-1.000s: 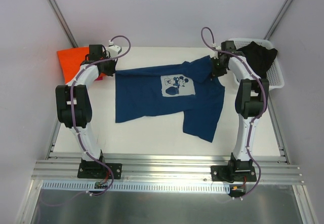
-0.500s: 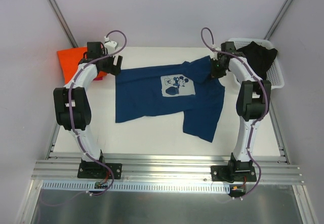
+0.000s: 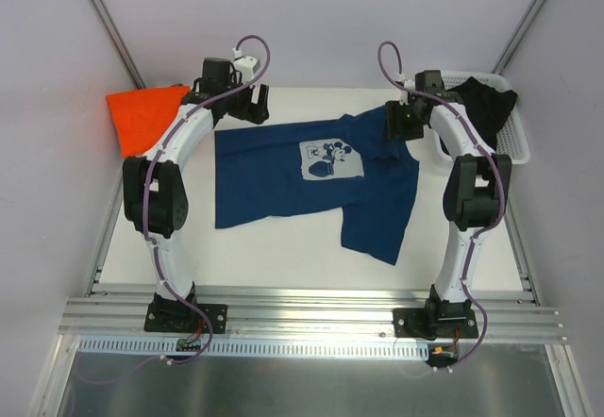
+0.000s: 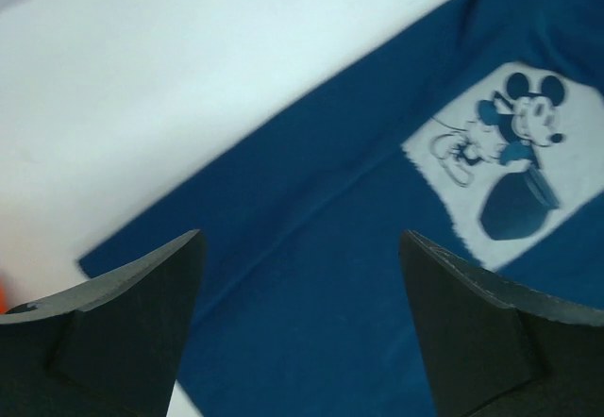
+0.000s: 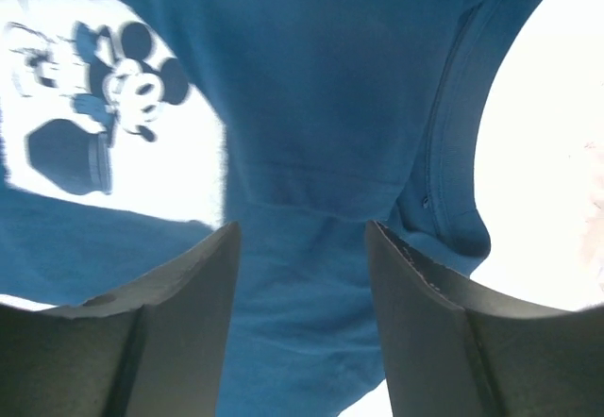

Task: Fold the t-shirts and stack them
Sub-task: Fold the flattened tshirt in 1/3 of the way

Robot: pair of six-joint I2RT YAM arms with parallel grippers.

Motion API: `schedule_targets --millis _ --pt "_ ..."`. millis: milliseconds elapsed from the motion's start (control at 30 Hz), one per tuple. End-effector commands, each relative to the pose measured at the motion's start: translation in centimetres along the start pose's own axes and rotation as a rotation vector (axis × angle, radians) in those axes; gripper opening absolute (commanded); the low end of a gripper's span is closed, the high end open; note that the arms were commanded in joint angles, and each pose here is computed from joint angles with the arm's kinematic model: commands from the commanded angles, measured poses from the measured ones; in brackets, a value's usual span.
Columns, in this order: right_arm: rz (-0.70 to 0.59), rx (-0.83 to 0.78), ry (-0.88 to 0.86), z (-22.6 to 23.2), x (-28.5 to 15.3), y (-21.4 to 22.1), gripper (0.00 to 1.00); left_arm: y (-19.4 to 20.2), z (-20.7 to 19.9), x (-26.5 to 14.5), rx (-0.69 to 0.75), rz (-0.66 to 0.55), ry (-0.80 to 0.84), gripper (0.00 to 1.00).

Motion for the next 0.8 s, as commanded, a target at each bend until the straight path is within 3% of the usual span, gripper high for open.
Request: schedule_targets --millis 0,167,333,467,767 --pt "-0.104 -0.019 -0.075 3.6 -4.4 -1.9 0.58 -0.5 -1.8 -0.2 -0.127 -0.010 0.080 0.84" --pt "0.013 -0.065 -0.127 8.1 -3.2 1.6 0.47 -0.2 -3.8 0.2 -0.274 0.005 0.206 0.80" --pt "0.136 -0.084 -0.172 11.7 -1.4 6.6 0.48 -0.4 -4.9 0.3 -0.350 0.015 0.289 0.78" --pt "0.168 -0.084 -0.212 13.2 -0.6 7.2 0.49 -0.6 -6.0 -0.4 -0.396 0.035 0.396 0.77" --pt "0.153 0.043 -0.176 9.9 -0.9 6.3 0.56 4.6 -9.1 -3.0 -0.531 0.270 0.564 0.69"
Point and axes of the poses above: each gripper's point midway between its finger pads, its own x axis out along the fingers, its own z axis along the line the jaws close on, y = z × x, the point moved 6 cm from there along -x, back along the fingers, and after that the axes turned 12 degrees about x, right-handed, at the moved point
